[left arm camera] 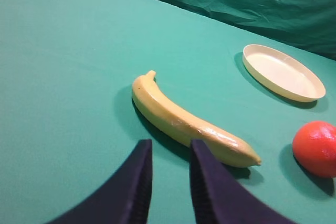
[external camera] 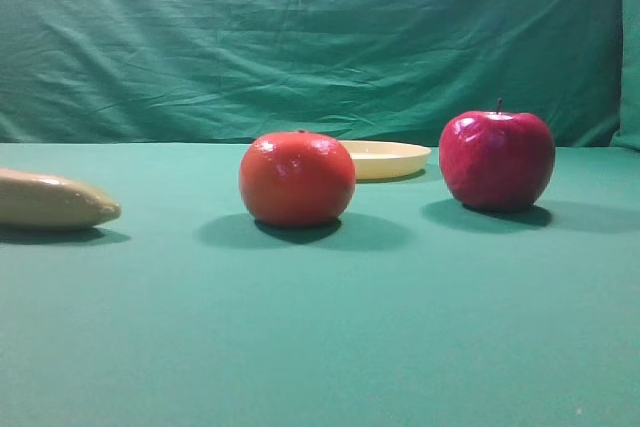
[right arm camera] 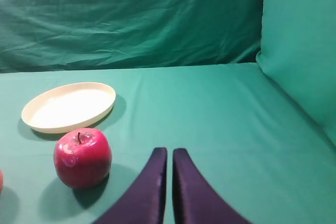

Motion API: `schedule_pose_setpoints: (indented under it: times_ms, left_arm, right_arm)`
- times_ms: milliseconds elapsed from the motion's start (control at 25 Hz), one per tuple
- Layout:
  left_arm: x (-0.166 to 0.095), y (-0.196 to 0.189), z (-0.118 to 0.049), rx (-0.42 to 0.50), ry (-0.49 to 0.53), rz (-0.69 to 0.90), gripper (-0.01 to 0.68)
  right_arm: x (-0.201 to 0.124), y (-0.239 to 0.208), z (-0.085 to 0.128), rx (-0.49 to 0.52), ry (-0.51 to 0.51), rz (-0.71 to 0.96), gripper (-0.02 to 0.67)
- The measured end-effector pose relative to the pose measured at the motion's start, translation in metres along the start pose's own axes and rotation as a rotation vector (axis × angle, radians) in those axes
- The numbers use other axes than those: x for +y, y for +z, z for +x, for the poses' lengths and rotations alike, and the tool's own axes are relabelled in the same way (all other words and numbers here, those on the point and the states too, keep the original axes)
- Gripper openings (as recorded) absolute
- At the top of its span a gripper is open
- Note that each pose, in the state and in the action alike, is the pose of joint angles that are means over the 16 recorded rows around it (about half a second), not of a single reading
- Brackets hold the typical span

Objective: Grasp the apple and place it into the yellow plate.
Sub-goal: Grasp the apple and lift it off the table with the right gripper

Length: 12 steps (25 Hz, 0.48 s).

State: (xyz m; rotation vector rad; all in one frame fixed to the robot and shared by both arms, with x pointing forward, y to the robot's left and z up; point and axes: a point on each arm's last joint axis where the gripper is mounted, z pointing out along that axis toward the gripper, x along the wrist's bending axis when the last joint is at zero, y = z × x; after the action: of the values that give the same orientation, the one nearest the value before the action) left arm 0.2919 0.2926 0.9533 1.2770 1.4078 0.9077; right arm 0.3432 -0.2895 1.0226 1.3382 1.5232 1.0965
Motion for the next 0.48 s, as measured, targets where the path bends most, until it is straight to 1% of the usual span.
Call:
schedule_pose_setpoints:
  times_ms: [120, 200, 480]
  left_arm:
    - [0.000, 0.000, 0.000, 0.000, 0.000, 0.000, 0.157]
    - [0.000, 0.000, 0.000, 0.000, 0.000, 0.000, 0.157]
    - [0.000, 0.000, 0.000, 0.000, 0.000, 0.000, 0.157]
  right_arm:
    - [0.012, 0.013, -0.001, 0.012, -0.016, 0.054, 0.000]
    - [0.020, 0.022, -0.001, 0.023, -0.007, 0.089, 0.000]
    - [0.041, 0.054, 0.001, 0.069, 0.105, 0.191, 0.012]
